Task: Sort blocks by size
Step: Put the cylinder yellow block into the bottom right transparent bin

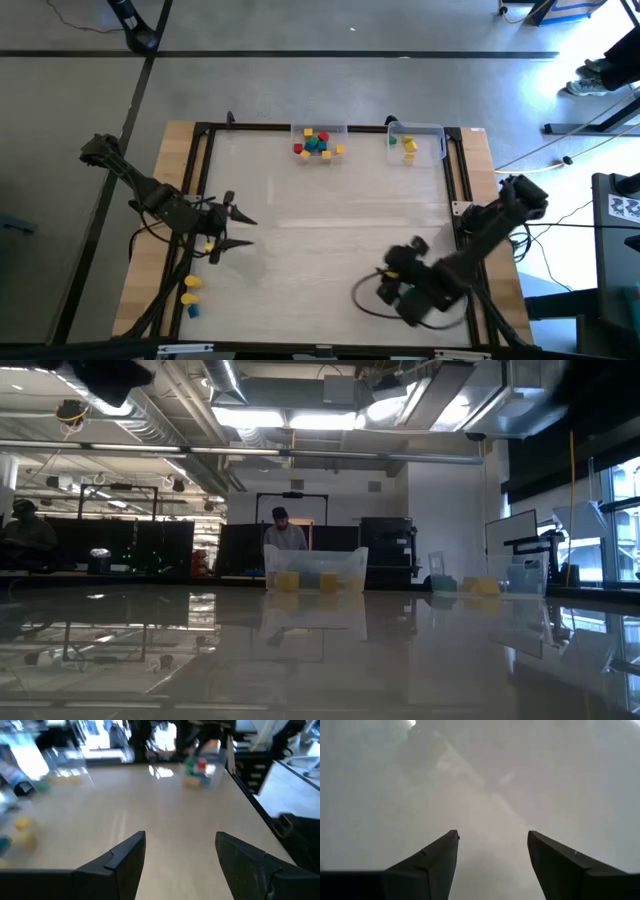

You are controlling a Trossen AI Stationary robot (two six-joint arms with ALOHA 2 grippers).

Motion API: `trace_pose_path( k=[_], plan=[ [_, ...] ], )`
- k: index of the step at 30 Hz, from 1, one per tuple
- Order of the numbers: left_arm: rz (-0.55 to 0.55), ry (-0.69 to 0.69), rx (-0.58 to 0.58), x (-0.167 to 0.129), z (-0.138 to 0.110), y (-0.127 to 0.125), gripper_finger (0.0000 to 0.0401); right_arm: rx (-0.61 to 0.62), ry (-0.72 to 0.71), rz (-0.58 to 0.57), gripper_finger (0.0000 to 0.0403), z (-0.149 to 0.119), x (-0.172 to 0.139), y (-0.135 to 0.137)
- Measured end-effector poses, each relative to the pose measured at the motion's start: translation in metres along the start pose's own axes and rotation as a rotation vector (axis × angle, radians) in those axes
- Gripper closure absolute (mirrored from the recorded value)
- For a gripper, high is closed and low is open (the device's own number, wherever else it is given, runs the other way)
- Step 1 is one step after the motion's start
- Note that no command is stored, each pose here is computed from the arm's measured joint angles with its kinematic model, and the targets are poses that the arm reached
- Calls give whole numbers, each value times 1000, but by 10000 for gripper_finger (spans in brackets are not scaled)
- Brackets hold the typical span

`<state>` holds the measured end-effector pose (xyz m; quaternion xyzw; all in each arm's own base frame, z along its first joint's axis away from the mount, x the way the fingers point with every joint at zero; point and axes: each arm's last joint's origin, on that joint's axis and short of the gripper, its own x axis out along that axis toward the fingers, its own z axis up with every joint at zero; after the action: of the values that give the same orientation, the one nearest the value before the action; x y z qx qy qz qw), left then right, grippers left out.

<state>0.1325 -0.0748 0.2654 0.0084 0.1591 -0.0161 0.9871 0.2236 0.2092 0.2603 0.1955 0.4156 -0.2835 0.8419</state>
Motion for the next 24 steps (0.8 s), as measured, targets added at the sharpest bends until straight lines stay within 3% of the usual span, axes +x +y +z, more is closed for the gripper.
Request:
trace_pose_path(
  k=[5,11,17,24],
  plan=[
    [-98,112,-63,7,-10,-7,174,-251,-111,-115,164,28,45,8],
    [-63,366,-137,17,-29,-16,174,-426,-140,-260,164,49,94,8],
    [-109,643,-233,19,-14,-41,174,-469,-86,-327,164,64,128,2],
    [-35,1058,-328,11,-29,-62,174,-480,-50,-335,164,69,140,-1]
  ],
)
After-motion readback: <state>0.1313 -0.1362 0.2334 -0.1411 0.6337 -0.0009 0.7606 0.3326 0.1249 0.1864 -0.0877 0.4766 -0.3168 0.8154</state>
